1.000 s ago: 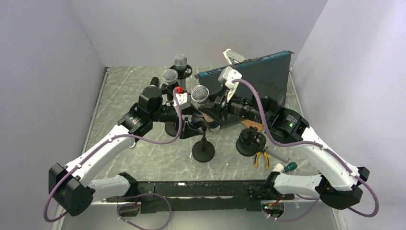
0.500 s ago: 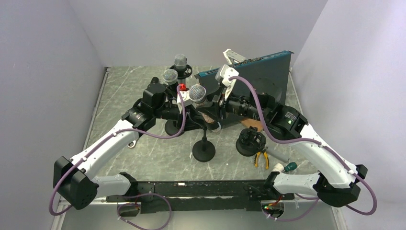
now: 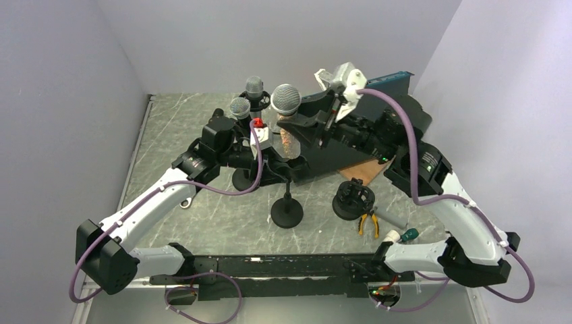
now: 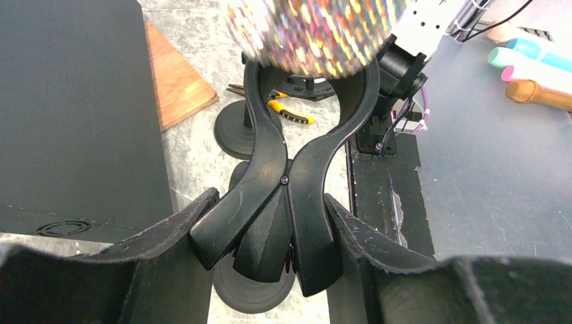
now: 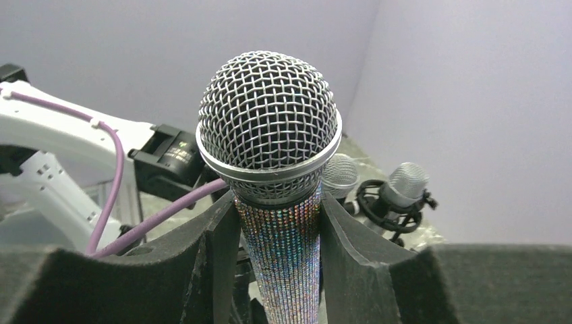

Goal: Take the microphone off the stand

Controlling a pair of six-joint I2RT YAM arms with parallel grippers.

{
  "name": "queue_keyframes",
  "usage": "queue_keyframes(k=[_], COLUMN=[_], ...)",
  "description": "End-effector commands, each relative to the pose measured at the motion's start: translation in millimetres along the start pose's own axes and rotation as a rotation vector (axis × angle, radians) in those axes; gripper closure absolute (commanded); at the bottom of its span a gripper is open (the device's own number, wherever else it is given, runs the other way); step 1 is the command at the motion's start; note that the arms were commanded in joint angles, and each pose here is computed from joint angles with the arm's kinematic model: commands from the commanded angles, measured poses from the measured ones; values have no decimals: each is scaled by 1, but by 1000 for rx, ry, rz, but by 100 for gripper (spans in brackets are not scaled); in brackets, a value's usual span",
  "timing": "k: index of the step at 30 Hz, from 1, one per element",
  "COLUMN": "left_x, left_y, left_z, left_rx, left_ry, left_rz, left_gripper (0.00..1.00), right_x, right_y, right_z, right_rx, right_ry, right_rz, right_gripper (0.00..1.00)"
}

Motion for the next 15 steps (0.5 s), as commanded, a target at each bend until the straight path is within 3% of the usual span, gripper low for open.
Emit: queue_keyframes(k=[1, 3, 5, 6, 7, 15], left_x=[-2, -4, -7, -9, -11, -44], left_y=[-5, -7, -11, -11, -14, -58], left_z=[5, 6, 6, 6, 4, -19], left_rx=[-12, -7, 4, 12, 23, 199], left_ry=[-43, -64, -86, -102, -115, -218], left_rz=[3, -3, -23, -35, -50, -264], left_gripper=[91, 65, 48, 20, 4, 0], right_x=[-28, -37, -42, -43, -45, -72], right_y=[-48, -40, -27, -18, -12, -23], right_z=[-22, -25, -25, -25, -25, -43], right_rx=[-32, -15, 12, 27, 40, 256], right_ry=[162, 199, 224, 233, 241, 403], right_rz=[-195, -196, -183, -172, -171, -284], right_gripper=[100, 100, 100, 100, 100, 100])
Point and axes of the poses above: each gripper's point midway between its finger pads, its own x axis out along the fingers, its own z axis along the line the jaws close on, y = z × x, the point moved 1 cm from there along -x, back along the fingers, and after that the axes turned 4 degrees about -x, right-handed, at the moved point
